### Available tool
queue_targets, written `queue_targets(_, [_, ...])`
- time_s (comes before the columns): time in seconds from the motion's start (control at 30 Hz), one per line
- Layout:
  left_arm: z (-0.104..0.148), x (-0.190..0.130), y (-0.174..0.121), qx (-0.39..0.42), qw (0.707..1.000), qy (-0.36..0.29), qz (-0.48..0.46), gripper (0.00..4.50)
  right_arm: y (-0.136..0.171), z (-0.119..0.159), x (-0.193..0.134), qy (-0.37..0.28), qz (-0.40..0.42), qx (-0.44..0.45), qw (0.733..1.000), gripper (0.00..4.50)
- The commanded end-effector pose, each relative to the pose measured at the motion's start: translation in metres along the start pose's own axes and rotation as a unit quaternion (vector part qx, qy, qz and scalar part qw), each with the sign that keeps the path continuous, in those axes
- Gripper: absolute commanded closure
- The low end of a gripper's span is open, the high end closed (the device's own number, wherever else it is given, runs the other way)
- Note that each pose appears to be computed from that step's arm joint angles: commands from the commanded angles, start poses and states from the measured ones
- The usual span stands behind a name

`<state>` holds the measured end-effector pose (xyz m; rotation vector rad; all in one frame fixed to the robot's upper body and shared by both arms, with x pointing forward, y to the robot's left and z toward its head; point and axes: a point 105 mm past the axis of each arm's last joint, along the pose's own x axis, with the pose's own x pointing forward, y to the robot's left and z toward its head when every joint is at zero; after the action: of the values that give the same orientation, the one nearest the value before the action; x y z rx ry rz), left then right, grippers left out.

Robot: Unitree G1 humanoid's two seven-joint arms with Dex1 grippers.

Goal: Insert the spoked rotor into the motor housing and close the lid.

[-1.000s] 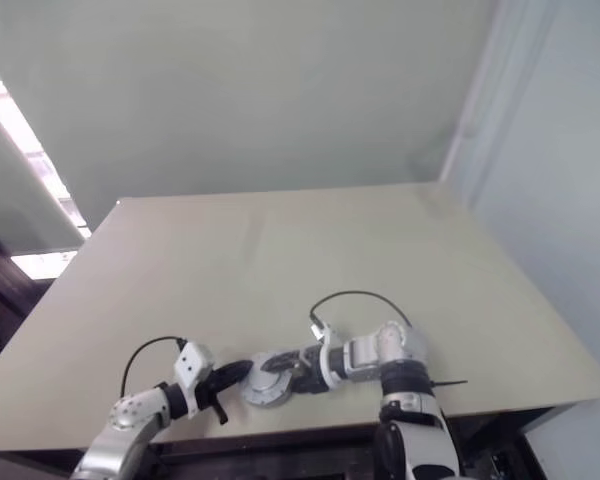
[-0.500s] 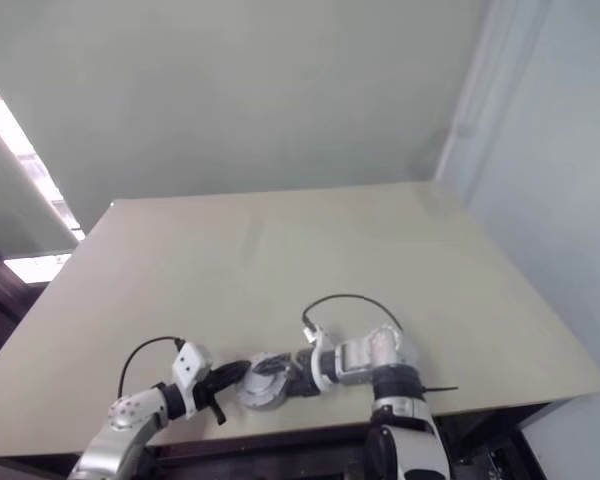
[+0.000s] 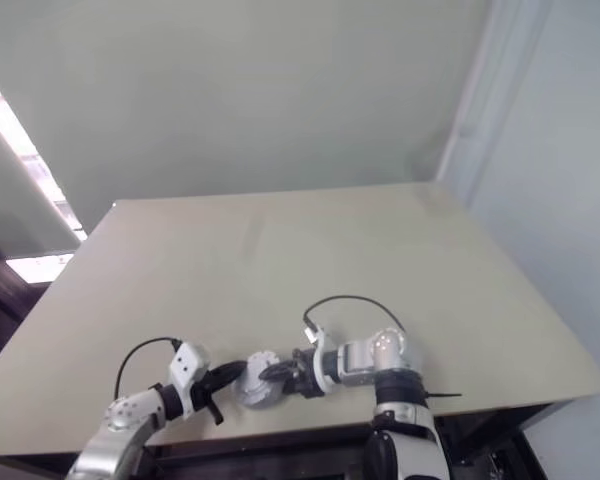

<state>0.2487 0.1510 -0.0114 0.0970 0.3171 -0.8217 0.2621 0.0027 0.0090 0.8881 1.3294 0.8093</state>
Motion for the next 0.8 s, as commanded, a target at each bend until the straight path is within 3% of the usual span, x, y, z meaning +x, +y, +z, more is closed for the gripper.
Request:
queue_targets(0.03, [-0.005,0.006,-0.016,-0.004,0.999,0.01,-0.032,4.5,0.025,-0.001,0.012,0.0,0.037,-0.024,0.999,2.32])
queue_targets(0.47, [0.003,-0.002,0.004,-0.031,0.999,-0.004,0.015,4.5,0.025,-0.001,0.01,-0.003,0.045,-0.016,0.999,2.34])
queue_targets(0.57, [-0.002,-0.01,0.008,-0.056,0.998,0.023,0.016,3.87,0.024,-0.001,0.009,-0.004,0.045,-0.014,0.999,2.34])
queue_targets(0.8, [0.01,-0.031,0.026,-0.112,0.992,0.008,0.059,1.45,0.026,0.0,0.01,-0.003,0.054,-0.009,0.998,2.35])
